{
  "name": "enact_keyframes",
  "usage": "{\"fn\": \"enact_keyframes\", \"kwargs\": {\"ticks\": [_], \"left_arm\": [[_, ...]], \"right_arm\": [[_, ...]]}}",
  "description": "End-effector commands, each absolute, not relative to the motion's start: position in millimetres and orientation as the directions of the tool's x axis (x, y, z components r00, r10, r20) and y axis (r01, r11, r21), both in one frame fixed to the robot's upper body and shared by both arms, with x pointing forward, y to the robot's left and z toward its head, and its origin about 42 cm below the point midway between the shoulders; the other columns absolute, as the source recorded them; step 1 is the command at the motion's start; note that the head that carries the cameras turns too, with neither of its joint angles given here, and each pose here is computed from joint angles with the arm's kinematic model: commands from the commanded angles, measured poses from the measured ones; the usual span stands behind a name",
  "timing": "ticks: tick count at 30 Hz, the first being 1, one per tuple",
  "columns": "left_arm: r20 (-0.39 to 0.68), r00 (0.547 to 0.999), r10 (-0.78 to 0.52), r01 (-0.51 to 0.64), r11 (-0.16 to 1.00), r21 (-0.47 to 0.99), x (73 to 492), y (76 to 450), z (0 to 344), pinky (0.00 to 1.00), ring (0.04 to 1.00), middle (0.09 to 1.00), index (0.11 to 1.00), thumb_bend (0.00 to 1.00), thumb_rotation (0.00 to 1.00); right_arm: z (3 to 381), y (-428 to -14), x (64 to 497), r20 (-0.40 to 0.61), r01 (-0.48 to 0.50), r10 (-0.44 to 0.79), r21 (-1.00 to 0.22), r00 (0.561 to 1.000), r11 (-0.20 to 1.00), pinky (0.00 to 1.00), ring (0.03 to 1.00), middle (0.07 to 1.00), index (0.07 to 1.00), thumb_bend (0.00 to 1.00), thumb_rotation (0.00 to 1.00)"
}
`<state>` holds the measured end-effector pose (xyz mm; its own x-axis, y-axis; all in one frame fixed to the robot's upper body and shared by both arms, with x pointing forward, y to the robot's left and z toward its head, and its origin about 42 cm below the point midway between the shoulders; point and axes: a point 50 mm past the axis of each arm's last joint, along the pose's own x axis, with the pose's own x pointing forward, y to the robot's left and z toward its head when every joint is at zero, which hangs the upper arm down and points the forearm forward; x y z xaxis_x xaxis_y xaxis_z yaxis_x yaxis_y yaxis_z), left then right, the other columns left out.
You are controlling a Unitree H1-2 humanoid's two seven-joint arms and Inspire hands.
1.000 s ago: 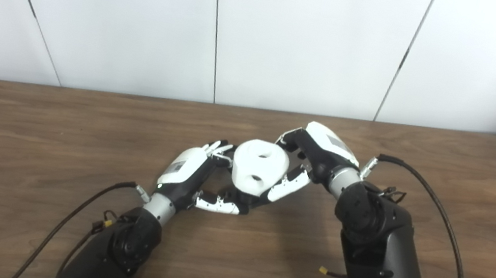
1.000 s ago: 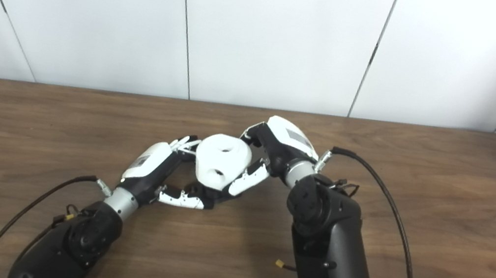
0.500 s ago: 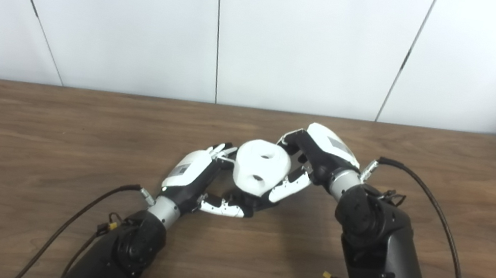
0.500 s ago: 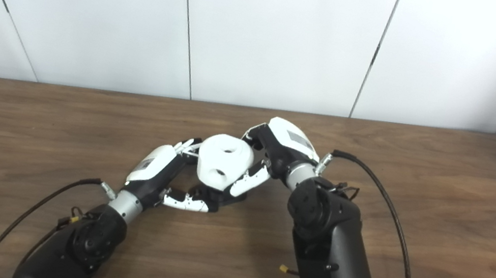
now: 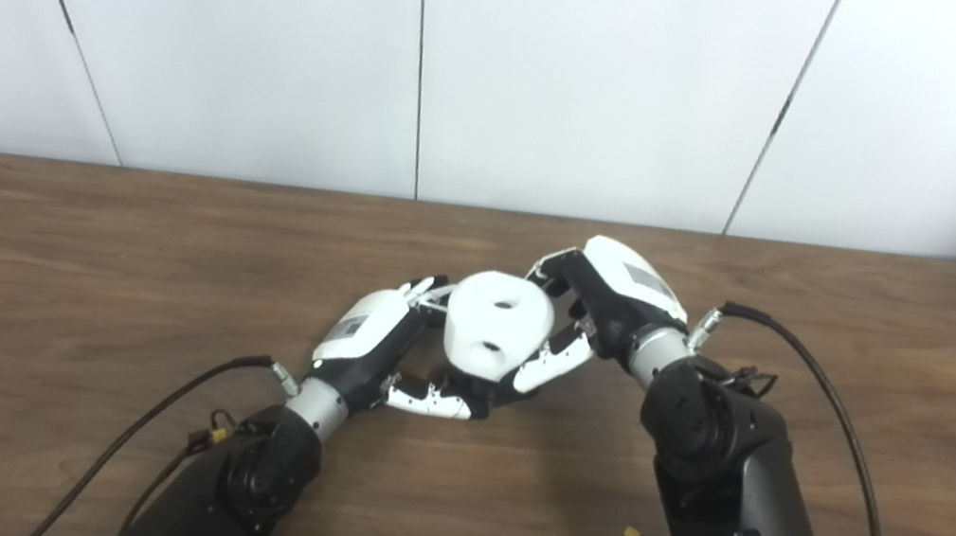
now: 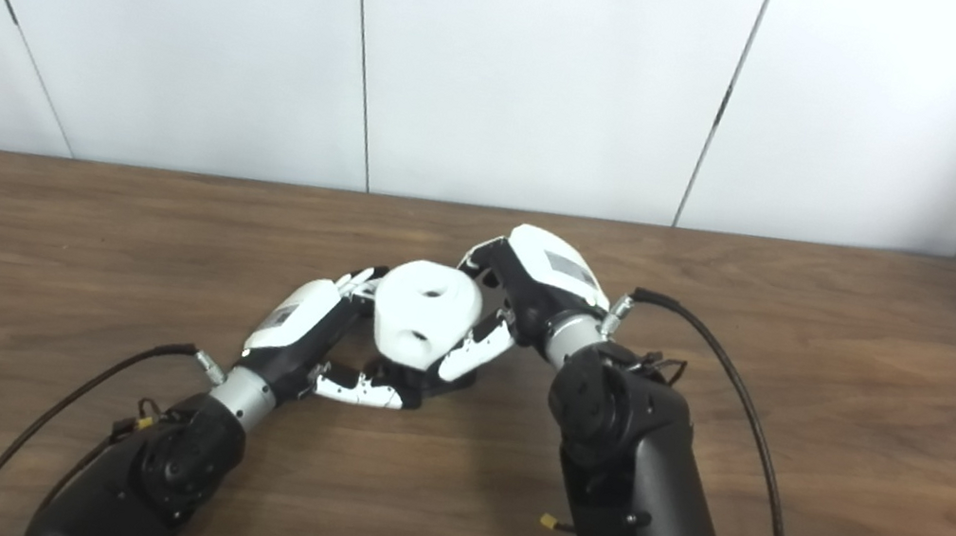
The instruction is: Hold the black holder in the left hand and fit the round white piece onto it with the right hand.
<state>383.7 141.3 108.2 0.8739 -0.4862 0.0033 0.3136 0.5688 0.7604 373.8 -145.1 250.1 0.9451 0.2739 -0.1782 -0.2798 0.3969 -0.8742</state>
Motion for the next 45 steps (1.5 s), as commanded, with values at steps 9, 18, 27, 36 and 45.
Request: {"fn": "enact_keyframes", "kwargs": {"ticks": [9,18,27,36,45], "left_arm": [[-0.179,0.821,-0.543,0.484,0.493,0.723,356.9,121.2,65.5,1.0,1.0,0.924,0.481,0.52,0.06],[-0.18,0.822,-0.54,0.484,0.497,0.72,357.3,121.6,64.1,1.0,1.0,0.923,0.482,0.52,0.06],[-0.18,0.821,-0.542,0.484,0.493,0.723,357.0,123.4,64.4,1.0,1.0,0.921,0.482,0.52,0.06],[-0.181,0.819,-0.544,0.486,0.492,0.722,356.7,124.8,64.1,1.0,1.0,0.924,0.482,0.52,0.06],[-0.187,0.819,-0.542,0.49,0.493,0.719,356.1,124.9,64.4,1.0,1.0,0.925,0.482,0.52,0.06]], "right_arm": [[263.6,-148.9,372.5,-0.179,-0.29,0.329,-0.899,0.927,0.328,0.64,0.746,0.747,0.477,0.52,0.14],[265.1,-157.5,369.7,-0.194,-0.305,0.34,-0.9,0.92,0.312,0.67,0.749,0.737,0.481,0.52,0.15],[269.7,-160.0,371.1,-0.246,-0.329,0.29,-0.899,0.925,0.29,0.56,0.844,0.997,0.997,1.0,0.4],[268.4,-162.0,370.2,-0.253,-0.333,0.283,-0.898,0.925,0.286,0.6,0.854,0.989,1.0,1.0,0.4],[269.5,-162.0,371.7,-0.253,-0.334,0.277,-0.893,0.927,0.302,0.61,0.838,0.967,1.0,1.0,0.38]]}}
